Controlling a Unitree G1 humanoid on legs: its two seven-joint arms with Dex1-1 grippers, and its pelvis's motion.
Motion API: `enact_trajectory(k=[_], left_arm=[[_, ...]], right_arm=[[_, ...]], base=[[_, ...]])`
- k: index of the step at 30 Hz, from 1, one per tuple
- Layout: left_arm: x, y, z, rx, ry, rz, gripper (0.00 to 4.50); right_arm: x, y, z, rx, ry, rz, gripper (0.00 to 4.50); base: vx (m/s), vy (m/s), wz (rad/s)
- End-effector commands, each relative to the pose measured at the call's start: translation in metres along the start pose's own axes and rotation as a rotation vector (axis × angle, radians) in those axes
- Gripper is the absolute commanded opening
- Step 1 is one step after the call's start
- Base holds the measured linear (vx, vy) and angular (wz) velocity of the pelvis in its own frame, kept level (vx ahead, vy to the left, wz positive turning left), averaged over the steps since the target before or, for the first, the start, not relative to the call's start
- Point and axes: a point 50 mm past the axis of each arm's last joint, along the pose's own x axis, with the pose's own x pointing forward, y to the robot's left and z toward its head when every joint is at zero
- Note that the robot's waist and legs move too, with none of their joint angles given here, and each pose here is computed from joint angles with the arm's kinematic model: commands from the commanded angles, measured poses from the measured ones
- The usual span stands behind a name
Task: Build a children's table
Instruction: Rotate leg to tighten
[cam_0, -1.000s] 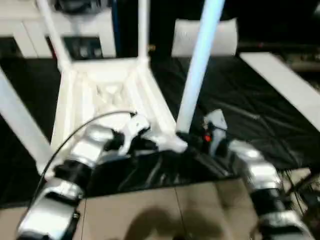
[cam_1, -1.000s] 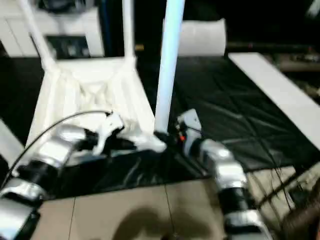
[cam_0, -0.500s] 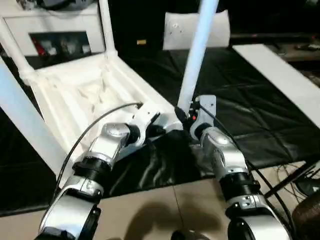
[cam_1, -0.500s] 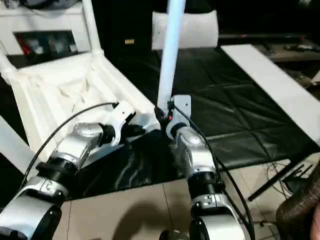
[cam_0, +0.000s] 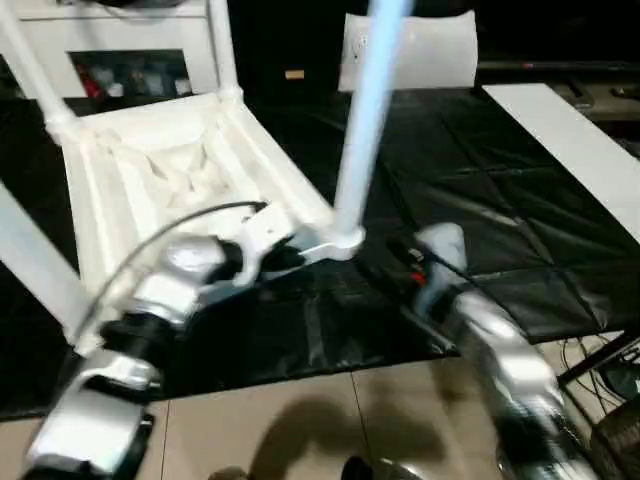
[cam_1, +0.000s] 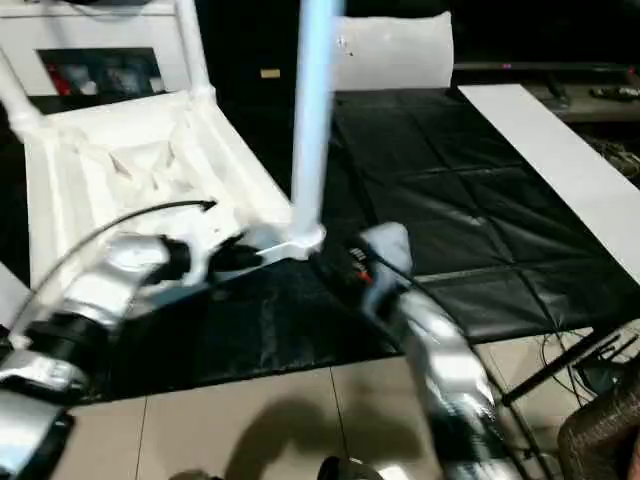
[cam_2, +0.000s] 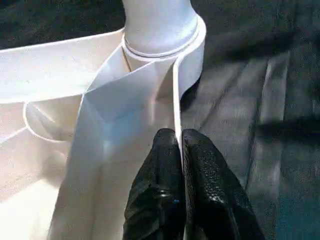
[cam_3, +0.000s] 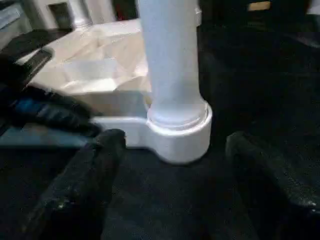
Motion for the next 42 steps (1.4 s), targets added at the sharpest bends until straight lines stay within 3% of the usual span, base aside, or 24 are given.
enact_trajectory(k=[1, 4, 5, 10, 11, 14, 18, 21, 24, 28, 33, 36, 38, 42], left_arm=[[-0.008, 0.009, 0.014, 0.067, -0.050, 0.035, 0.00], [-0.014, 0.017, 0.012, 0.066, -0.070, 0.102, 0.00], [-0.015, 0.019, 0.012, 0.065, -0.081, 0.127, 0.44], [-0.019, 0.020, 0.016, 0.029, -0.175, 0.198, 0.62], [-0.021, 0.018, 0.016, 0.014, -0.205, 0.207, 0.92], [-0.025, 0.011, 0.016, -0.049, -0.290, 0.231, 0.99], [-0.036, -0.008, 0.016, -0.261, -0.472, 0.352, 1.44], [-0.043, -0.020, 0.009, -0.369, -0.488, 0.470, 1.79], [-0.053, -0.043, 0.002, -0.397, -0.476, 0.532, 1.87], [-0.063, -0.068, -0.001, -0.445, -0.444, 0.619, 2.30], [-0.066, -0.083, -0.006, -0.490, -0.416, 0.649, 2.69], [-0.073, -0.094, -0.011, -0.426, -0.383, 0.688, 2.77], [-0.075, -0.097, -0.013, -0.439, -0.370, 0.699, 3.03], [-0.087, -0.104, -0.021, -0.487, -0.347, 0.799, 3.32]], right_arm=[[-0.006, 0.003, 0.007, -0.005, -0.035, 0.034, 4.05], [-0.015, 0.005, 0.009, 0.005, -0.054, 0.036, 4.36], [-0.017, 0.006, 0.009, 0.005, -0.055, 0.033, 4.40], [-0.020, 0.009, 0.008, 0.004, -0.060, 0.008, 4.48], [-0.020, 0.009, 0.008, 0.005, -0.063, 0.003, 4.50], [-0.019, 0.013, 0.009, 0.016, -0.078, -0.007, 4.50], [-0.018, 0.019, 0.012, 0.023, -0.081, -0.084, 4.50], [-0.017, 0.024, 0.011, 0.046, -0.048, -0.116, 4.50], [-0.017, 0.035, 0.009, -0.051, -0.020, -0.071, 4.50], [-0.018, 0.039, 0.007, -0.050, -0.024, -0.079, 4.50], [-0.018, 0.035, 0.010, -0.080, -0.034, -0.095, 4.50], [-0.022, 0.028, 0.008, -0.103, -0.017, -0.099, 4.50], [-0.022, 0.027, 0.009, -0.113, -0.023, -0.097, 4.50], [-0.024, 0.027, 0.011, -0.065, -0.039, -0.100, 4.50]], base=[[0.000, 0.000, 0.00], [0.000, 0.000, 0.00], [0.000, 0.000, 0.00], [0.000, 0.000, 0.00], [0.000, 0.000, 0.00], [0.000, 0.000, 0.00], [0.000, 0.000, 0.00], [0.000, 0.000, 0.00], [0.000, 0.000, 0.00], [0.017, -0.073, 0.44], [0.045, -0.187, 0.65], [-0.005, -0.095, 0.57], [-0.068, -0.042, 0.47], [-0.085, 0.031, 0.27]])
